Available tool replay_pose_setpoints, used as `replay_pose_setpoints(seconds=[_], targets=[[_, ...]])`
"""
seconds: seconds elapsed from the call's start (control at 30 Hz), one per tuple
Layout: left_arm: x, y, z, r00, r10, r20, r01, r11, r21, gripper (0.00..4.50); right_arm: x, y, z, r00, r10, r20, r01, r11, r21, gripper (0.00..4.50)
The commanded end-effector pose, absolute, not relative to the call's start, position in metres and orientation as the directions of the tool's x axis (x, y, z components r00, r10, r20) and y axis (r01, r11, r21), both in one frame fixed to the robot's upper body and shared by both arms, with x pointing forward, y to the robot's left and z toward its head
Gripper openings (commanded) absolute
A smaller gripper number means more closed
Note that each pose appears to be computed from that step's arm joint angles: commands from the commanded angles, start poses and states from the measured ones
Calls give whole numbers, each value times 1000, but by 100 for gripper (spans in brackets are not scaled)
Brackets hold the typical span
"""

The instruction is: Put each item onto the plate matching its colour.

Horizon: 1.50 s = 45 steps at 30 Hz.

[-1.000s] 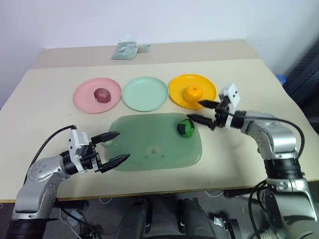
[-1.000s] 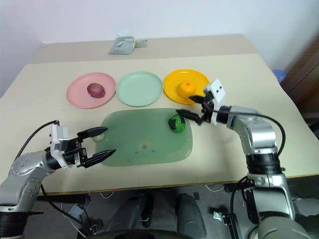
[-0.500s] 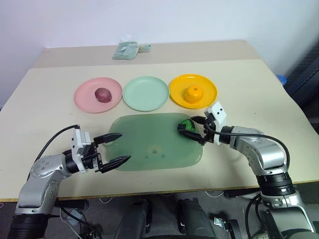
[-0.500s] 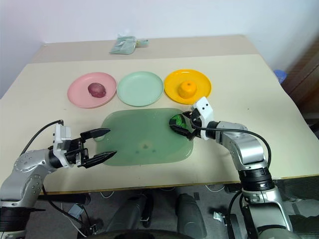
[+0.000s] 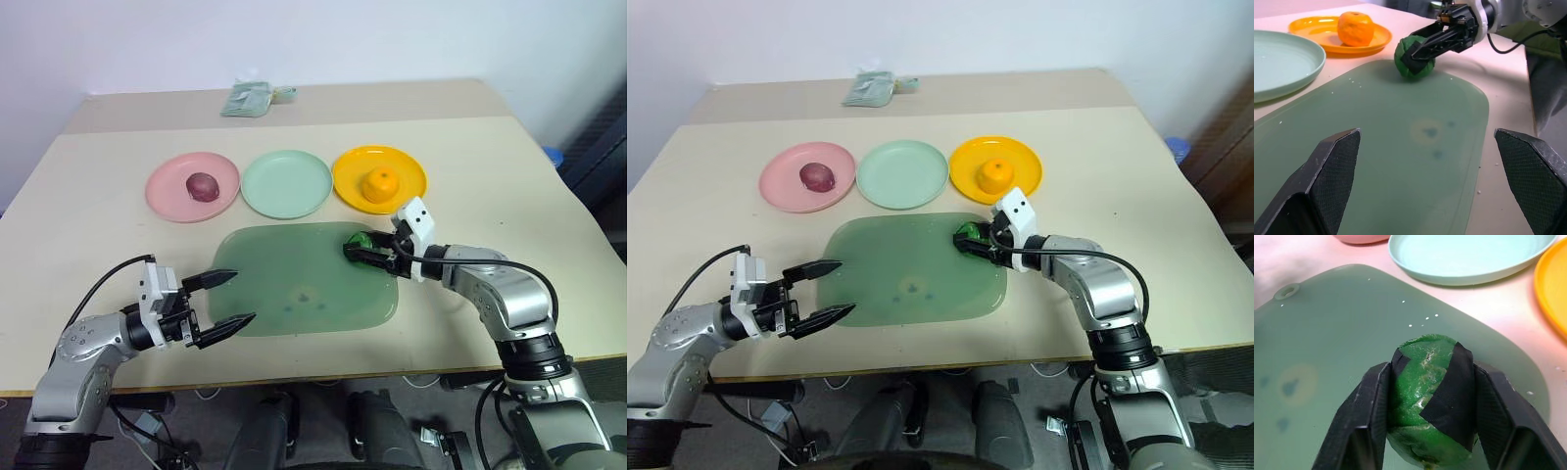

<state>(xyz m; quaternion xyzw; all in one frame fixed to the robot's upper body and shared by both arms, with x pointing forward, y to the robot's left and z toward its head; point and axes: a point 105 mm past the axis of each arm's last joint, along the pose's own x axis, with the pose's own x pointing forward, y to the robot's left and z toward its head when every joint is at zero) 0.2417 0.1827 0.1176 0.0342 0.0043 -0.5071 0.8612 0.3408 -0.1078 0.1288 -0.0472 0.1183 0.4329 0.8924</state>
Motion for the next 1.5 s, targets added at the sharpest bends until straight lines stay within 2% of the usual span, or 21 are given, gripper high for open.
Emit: replay_pose_setpoints(seconds=[0.03,0.2,0.37,0.47,0.57,0.7,0.8,0.9,0.97,1.13,1.27,1.43,1.5], targets=[[241,186,129,511,-860,-13,856,507,97,450,347,-99,155,605,781,-158,-794,605,-50,224],[248,189,129,626,-779,30,775,626,85,450,379,-54,191,611,792,15,-784,607,-129,224],[260,193,133,750,-657,73,647,752,124,450,416,-20,200,631,768,106,-757,640,-130,224],[267,195,137,815,-569,106,552,820,153,450,434,-7,196,653,751,101,-738,660,-142,224],[273,202,136,874,-479,81,459,869,186,450,440,4,192,658,748,86,-734,663,-149,224],[272,199,137,862,-499,85,475,856,202,450,442,11,174,675,738,0,-726,664,-182,224],[273,201,140,867,-489,98,463,863,203,450,443,11,174,685,729,-7,-716,671,-194,311],[273,204,140,869,-483,107,456,866,203,450,445,9,182,685,729,18,-712,674,-198,446],[272,205,138,866,-489,105,465,865,188,450,445,4,193,662,747,59,-726,659,-198,446],[272,202,132,849,-523,72,502,842,196,450,434,-22,222,558,807,196,-765,591,-257,446],[276,204,131,831,-554,48,533,818,215,450,402,-65,227,512,820,255,-757,571,-316,446],[286,209,140,815,-578,35,558,801,218,450,348,-134,197,672,718,180,-667,693,-275,446],[290,212,148,803,-595,36,576,790,208,450,317,-167,173,759,642,108,-607,757,-241,446]])
